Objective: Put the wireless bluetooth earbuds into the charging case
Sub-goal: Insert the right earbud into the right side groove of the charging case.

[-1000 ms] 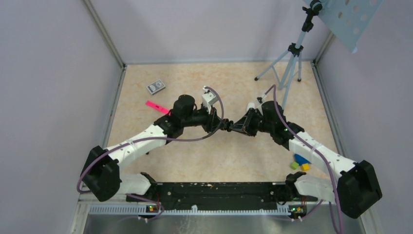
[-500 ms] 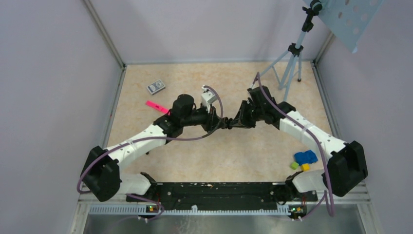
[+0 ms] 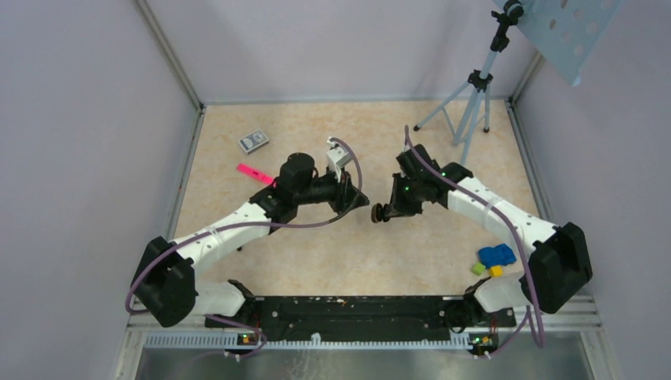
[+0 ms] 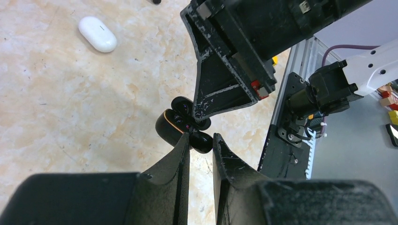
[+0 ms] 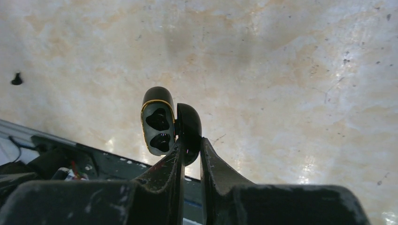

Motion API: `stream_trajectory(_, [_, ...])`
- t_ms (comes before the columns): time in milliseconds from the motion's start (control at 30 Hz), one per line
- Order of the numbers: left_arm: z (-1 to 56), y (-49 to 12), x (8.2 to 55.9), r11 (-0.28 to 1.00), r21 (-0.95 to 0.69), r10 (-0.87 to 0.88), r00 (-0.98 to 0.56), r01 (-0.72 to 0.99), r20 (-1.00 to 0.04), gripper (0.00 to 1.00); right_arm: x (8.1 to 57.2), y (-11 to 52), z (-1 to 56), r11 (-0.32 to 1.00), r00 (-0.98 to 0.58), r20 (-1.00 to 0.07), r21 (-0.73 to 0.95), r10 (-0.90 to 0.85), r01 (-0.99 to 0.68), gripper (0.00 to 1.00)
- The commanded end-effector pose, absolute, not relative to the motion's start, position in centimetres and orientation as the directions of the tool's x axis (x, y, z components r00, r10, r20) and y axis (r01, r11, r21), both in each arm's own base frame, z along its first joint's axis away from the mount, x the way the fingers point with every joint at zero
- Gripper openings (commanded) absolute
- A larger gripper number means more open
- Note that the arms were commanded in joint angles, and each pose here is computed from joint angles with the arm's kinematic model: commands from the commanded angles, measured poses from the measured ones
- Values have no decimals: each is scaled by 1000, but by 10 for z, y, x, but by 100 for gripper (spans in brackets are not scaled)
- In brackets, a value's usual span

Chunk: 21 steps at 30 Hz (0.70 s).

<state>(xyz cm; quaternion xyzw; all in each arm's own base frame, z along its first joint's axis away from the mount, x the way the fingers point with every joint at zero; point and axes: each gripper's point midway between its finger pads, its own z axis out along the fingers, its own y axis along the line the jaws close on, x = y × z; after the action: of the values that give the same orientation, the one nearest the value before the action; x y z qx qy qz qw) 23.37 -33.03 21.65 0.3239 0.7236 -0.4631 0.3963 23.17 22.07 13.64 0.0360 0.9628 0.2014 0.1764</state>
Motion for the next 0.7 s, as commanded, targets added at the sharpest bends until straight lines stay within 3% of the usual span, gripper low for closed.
stream_trajectory(0, [225,-333,234,338,-403,74,-451,850,-889,10,234,206,128,966,-932,-357,258,64,-33,0])
stream_trajectory(300, [206,-328,225,345,-438,97,-496,830,-863,10,233,208,104,991,-941,-339,126,-6,-52,0])
stream_trajectory(667, [188,-313,223,416,-434,105,-517,799,-850,9,225,231,75,978,-958,-288,192,-18,-77,0])
